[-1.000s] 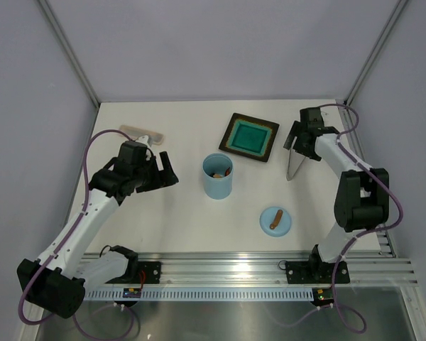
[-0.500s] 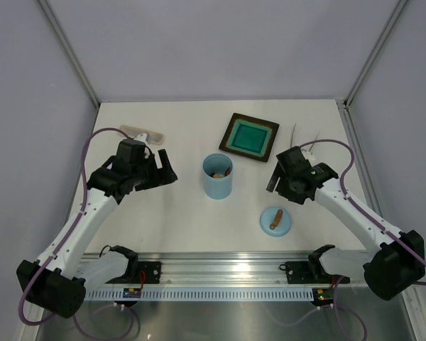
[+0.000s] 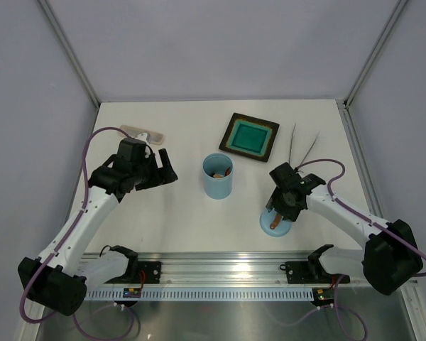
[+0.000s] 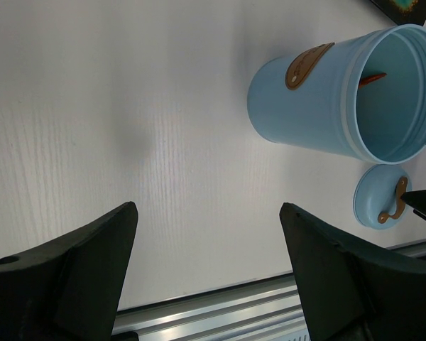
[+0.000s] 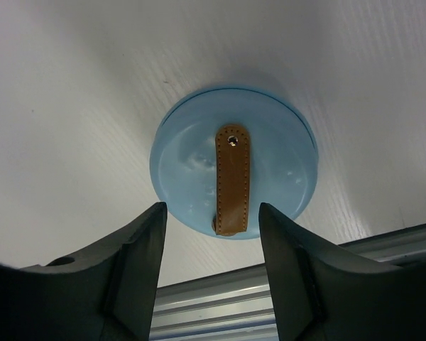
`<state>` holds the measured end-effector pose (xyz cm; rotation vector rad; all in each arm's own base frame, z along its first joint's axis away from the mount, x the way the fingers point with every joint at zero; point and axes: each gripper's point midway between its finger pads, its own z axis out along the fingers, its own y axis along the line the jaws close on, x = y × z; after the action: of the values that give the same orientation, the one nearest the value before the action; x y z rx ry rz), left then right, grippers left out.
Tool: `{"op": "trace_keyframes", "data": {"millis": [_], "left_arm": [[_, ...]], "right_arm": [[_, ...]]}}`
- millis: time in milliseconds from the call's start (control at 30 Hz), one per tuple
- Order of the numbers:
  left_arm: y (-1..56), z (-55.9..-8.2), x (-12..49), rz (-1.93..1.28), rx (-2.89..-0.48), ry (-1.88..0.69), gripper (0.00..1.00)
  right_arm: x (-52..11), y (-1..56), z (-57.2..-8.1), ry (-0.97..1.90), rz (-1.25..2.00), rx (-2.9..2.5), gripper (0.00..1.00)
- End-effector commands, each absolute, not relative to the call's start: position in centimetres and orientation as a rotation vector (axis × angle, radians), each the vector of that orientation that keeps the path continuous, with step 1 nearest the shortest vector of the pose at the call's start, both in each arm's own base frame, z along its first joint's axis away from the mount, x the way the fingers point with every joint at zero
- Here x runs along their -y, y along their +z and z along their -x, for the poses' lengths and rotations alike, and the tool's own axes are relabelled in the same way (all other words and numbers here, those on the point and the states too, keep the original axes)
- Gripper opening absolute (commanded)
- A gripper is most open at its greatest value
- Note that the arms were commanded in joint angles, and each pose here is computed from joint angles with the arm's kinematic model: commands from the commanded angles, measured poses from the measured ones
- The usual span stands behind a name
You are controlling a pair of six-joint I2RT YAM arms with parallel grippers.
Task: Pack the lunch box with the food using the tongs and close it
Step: Pick up the box lid from the center of the board.
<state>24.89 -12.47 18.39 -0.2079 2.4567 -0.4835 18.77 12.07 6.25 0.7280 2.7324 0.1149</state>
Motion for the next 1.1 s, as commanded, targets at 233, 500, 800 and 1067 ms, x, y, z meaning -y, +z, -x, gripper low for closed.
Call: {"op": "trace_keyframes", "data": {"millis": [233, 500, 800, 1067], "left_arm": [[19.6, -25.7, 12.6, 0.186, -2.404, -0.5, 0.86], [19.3, -25.6, 12.6, 0.18, -2.405, -0.504, 0.86], [19.0, -25.7, 12.8, 0.17, -2.415, -0.51, 0.86], [19.1, -25.8, 12.9, 0.168, -2.412, -0.514, 0.86]], "right_arm": [[-13.5, 4.6, -19.6, 0.15, -0.731, -2.746, 0.56], [-12.5, 5.2, -19.1, 0.102, -0.741, -2.714, 0.6], [-11.3, 5.7, -18.4, 0.056, -0.76, -2.685, 0.67], [-12.0, 3.9, -18.0, 0.086, -0.757, -2.732, 0.65]]}}
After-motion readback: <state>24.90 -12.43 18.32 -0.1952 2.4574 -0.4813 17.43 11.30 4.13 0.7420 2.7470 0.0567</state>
